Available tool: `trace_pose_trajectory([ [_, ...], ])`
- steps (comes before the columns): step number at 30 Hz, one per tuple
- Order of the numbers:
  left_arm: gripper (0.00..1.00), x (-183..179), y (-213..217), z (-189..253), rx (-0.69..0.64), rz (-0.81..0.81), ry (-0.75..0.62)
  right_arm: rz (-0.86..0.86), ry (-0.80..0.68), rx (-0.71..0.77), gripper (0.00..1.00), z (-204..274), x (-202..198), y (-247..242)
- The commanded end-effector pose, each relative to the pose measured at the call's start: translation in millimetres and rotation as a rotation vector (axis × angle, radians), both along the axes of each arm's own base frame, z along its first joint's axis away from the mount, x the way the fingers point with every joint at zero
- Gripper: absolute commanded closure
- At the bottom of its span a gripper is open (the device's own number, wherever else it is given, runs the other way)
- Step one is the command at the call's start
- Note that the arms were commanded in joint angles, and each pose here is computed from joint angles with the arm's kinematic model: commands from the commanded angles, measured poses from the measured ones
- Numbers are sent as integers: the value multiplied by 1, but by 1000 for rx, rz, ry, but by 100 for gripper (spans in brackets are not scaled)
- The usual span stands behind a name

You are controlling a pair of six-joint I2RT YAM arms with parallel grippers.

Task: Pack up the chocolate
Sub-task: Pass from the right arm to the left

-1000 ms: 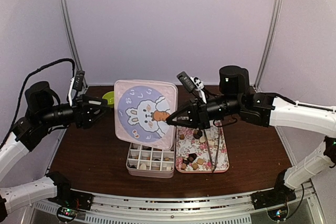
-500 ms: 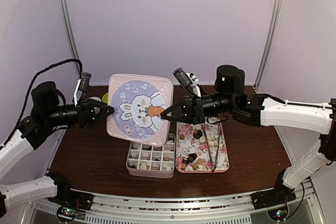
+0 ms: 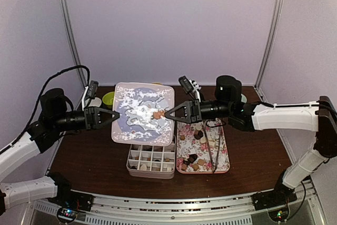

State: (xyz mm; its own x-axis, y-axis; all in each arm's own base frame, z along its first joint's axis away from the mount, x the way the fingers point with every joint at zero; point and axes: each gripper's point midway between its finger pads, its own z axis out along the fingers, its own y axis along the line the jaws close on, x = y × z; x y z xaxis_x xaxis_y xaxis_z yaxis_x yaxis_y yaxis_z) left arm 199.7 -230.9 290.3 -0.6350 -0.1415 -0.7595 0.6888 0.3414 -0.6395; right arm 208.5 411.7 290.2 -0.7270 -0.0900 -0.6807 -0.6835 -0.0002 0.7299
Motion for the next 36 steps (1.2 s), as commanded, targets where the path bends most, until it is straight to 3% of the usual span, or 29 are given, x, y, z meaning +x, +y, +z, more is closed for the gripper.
trace_pose_trajectory([
  [1, 99, 9, 2, 5, -47, 51, 25, -67, -31, 59, 75, 12, 11, -3],
  [10, 99, 18, 0, -32, -39, 81, 173, -137, 34, 10, 72, -25, 20, -8],
  [22, 94, 30, -7, -103, 70, 88, 311, -201, 97, -147, 72, -103, 23, -19],
  [36, 90, 36, -14, -160, 120, 80, 400, -235, 171, -193, 73, -156, 20, -18],
])
